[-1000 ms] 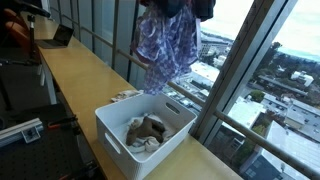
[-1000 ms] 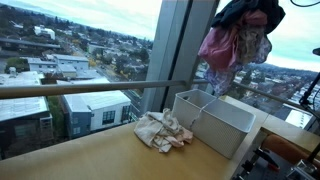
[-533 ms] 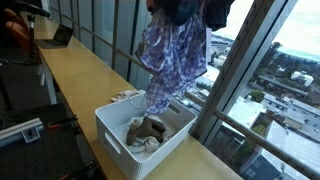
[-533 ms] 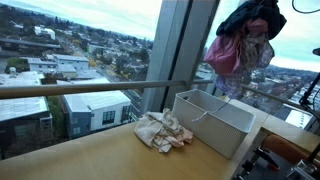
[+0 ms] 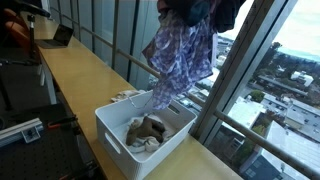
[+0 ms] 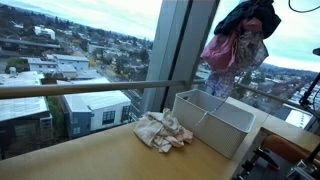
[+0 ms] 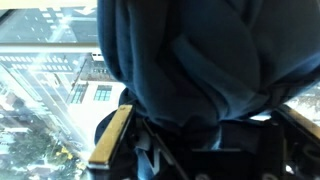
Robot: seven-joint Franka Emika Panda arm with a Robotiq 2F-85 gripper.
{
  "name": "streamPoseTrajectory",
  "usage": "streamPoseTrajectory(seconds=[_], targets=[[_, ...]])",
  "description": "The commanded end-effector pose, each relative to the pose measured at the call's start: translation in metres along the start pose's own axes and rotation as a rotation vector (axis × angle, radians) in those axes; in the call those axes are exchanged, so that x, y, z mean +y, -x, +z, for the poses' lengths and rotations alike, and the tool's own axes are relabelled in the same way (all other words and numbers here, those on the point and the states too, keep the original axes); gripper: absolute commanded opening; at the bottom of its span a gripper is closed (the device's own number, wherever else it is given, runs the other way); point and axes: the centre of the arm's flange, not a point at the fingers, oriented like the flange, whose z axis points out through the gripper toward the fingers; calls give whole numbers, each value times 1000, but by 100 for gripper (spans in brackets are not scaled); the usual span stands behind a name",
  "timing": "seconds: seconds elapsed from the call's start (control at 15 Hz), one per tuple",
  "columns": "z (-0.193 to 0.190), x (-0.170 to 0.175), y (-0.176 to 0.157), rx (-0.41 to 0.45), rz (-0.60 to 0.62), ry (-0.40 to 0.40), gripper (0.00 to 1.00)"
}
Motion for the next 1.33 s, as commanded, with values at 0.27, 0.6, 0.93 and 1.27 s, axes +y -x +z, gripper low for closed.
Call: streamPoseTrajectory(seconds=[0.27, 0.6, 0.93, 1.27], targets=[[-31, 48, -57, 38, -20, 77, 0], [-43, 59, -75, 39, -37, 100, 0], [-51, 76, -92, 44, -53, 118, 0], [-56, 97, -106, 44, -74, 141, 0]])
